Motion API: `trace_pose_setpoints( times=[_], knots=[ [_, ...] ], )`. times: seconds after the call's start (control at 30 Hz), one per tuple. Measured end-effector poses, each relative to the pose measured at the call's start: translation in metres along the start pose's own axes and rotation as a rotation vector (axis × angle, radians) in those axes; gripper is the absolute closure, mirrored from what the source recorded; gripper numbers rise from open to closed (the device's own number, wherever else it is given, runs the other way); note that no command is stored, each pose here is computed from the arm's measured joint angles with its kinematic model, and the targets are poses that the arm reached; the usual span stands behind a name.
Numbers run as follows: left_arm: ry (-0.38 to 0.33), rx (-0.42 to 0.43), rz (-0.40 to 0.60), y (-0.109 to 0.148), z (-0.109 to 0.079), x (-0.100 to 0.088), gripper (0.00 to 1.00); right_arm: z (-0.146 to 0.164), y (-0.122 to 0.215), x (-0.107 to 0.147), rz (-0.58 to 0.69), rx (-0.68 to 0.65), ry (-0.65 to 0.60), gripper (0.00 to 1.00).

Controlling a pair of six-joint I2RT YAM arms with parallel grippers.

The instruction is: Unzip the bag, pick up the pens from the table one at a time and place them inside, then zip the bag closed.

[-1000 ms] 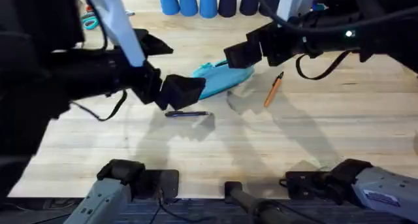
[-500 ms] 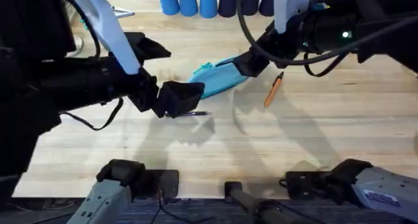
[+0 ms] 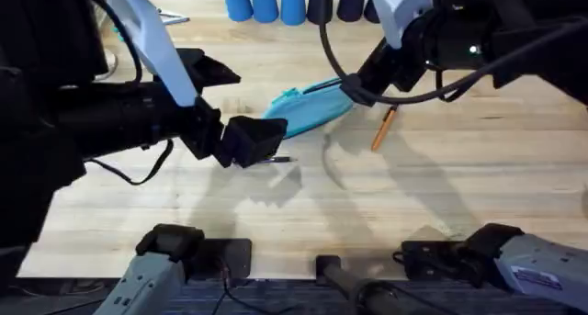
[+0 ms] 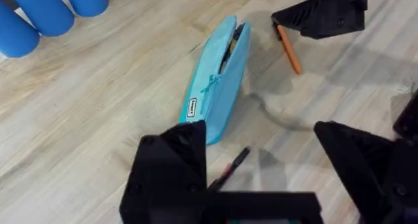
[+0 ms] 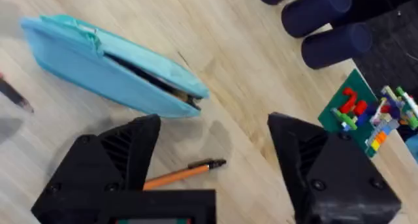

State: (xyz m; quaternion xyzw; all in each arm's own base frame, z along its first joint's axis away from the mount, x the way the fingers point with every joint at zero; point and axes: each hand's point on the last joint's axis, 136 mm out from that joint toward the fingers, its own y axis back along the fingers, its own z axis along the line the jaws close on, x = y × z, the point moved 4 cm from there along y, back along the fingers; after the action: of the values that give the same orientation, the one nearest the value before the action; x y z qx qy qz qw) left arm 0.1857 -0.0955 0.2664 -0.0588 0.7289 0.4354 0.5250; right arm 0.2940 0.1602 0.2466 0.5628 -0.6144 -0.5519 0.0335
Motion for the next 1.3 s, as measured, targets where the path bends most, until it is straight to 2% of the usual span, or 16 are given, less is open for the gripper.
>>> trace_pose_setpoints(
  times=[0.1, 0.17, 0.3, 0.37, 0.4, 0.6, 0.83, 1.1, 1.3],
  knots=[
    [0.000, 0.000, 0.000, 0.000, 0.000, 0.000, 0.006, 0.002, 0.000, 0.007, 0.038, -0.008, 0.018, 0.047],
    [0.000, 0.000, 0.000, 0.000, 0.000, 0.000, 0.006, 0.006, 0.001, 0.013, 0.069, -0.021, 0.031, 0.177],
    [0.000, 0.000, 0.000, 0.000, 0.000, 0.000, 0.006, 0.015, 0.002, 0.016, 0.082, -0.065, 0.055, 0.606],
    [0.000, 0.000, 0.000, 0.000, 0.000, 0.000, 0.006, 0.021, 0.002, 0.014, 0.068, -0.099, 0.057, 0.892],
    [0.000, 0.000, 0.000, 0.000, 0.000, 0.000, 0.006, 0.023, 0.002, 0.013, 0.061, -0.116, 0.054, 0.947],
    [0.000, 0.000, 0.000, 0.000, 0.000, 0.000, 0.005, 0.038, 0.005, 0.011, 0.031, -0.226, 0.055, 0.971],
    [0.000, 0.000, 0.000, 0.000, 0.000, 0.000, 0.006, 0.050, 0.009, 0.019, 0.055, -0.327, 0.111, 0.972],
    [0.000, 0.000, 0.000, 0.000, 0.000, 0.000, 0.005, 0.034, 0.007, 0.004, 0.122, -0.450, 0.137, 0.972],
    [0.000, 0.000, 0.000, 0.000, 0.000, 0.000, 0.005, 0.027, -0.001, -0.010, 0.161, -0.532, 0.271, 0.971]
  ],
)
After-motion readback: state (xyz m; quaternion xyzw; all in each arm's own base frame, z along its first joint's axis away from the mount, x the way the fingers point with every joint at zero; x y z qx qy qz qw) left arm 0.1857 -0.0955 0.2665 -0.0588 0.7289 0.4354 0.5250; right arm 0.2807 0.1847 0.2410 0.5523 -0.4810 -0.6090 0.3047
